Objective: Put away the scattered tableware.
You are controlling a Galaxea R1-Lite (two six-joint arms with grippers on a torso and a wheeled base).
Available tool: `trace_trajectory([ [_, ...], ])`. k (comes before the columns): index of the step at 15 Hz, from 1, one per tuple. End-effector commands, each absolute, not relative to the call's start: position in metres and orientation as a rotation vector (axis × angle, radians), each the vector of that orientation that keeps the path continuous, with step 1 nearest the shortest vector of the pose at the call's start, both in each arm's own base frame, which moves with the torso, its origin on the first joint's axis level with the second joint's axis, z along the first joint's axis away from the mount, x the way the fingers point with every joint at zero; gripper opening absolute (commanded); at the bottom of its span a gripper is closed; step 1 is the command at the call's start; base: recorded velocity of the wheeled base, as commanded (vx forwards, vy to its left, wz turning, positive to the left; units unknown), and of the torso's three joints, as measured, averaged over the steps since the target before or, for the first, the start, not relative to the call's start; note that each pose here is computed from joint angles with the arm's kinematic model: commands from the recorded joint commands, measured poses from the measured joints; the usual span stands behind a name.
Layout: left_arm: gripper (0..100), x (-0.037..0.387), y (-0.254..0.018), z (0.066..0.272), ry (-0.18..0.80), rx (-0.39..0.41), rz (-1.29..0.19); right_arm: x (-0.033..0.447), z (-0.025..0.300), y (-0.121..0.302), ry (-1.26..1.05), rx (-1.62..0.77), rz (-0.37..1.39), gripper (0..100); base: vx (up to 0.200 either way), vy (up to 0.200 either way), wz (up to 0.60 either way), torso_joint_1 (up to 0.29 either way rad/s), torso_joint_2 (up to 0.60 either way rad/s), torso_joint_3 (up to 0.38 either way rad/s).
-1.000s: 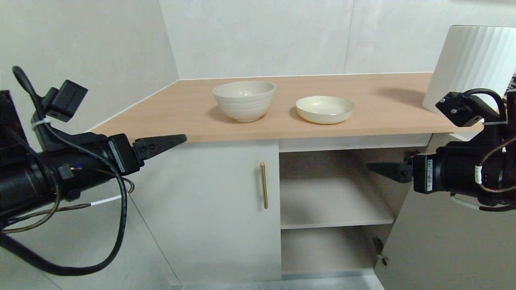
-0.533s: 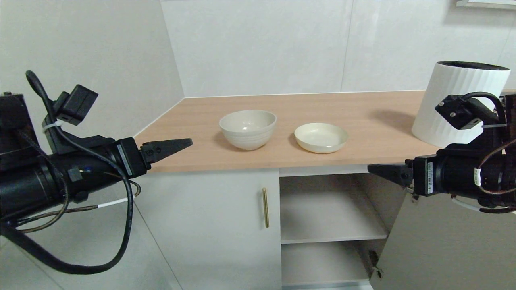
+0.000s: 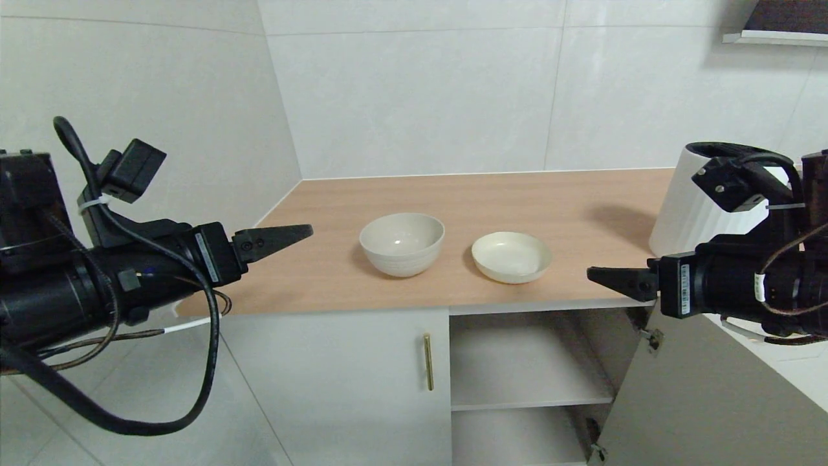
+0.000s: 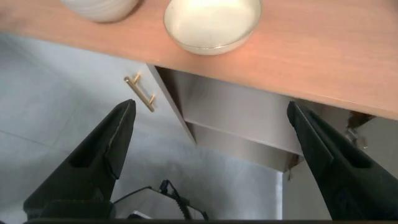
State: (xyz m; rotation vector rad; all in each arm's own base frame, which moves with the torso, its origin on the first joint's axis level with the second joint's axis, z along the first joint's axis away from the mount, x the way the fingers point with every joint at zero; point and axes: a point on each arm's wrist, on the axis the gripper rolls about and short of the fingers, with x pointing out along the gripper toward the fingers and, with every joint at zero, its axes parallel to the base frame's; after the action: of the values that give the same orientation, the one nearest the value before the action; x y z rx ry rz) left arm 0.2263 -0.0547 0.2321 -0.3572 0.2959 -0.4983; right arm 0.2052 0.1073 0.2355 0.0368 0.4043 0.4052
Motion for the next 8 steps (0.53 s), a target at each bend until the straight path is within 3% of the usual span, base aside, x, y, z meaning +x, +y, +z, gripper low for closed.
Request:
trace_trajectory([
  [1,100,0.238,-0.064,0.235,0.299,-0.354,-0.52,0.22,0.23,0.114,0.389,0.004,0.409,100,0.0,0.0,0.0,0.066,-0.14,-0.08],
  [4,100,0.263,-0.076,0.242,0.325,-0.35,-0.53,0.265,0.231,0.127,0.341,0.008,0.378,100,0.0,0.0,0.0,0.012,-0.03,-0.014],
  [6,100,0.282,-0.085,0.254,0.436,-0.347,-0.491,0.292,0.241,0.131,0.4,0.03,0.342,100,0.0,0.0,0.0,0.0,0.0,0.0],
  [8,100,0.287,-0.089,0.258,0.513,-0.322,-0.394,0.302,0.229,0.137,0.47,0.114,0.304,100,0.0,0.0,0.0,0.0,0.0,0.0],
])
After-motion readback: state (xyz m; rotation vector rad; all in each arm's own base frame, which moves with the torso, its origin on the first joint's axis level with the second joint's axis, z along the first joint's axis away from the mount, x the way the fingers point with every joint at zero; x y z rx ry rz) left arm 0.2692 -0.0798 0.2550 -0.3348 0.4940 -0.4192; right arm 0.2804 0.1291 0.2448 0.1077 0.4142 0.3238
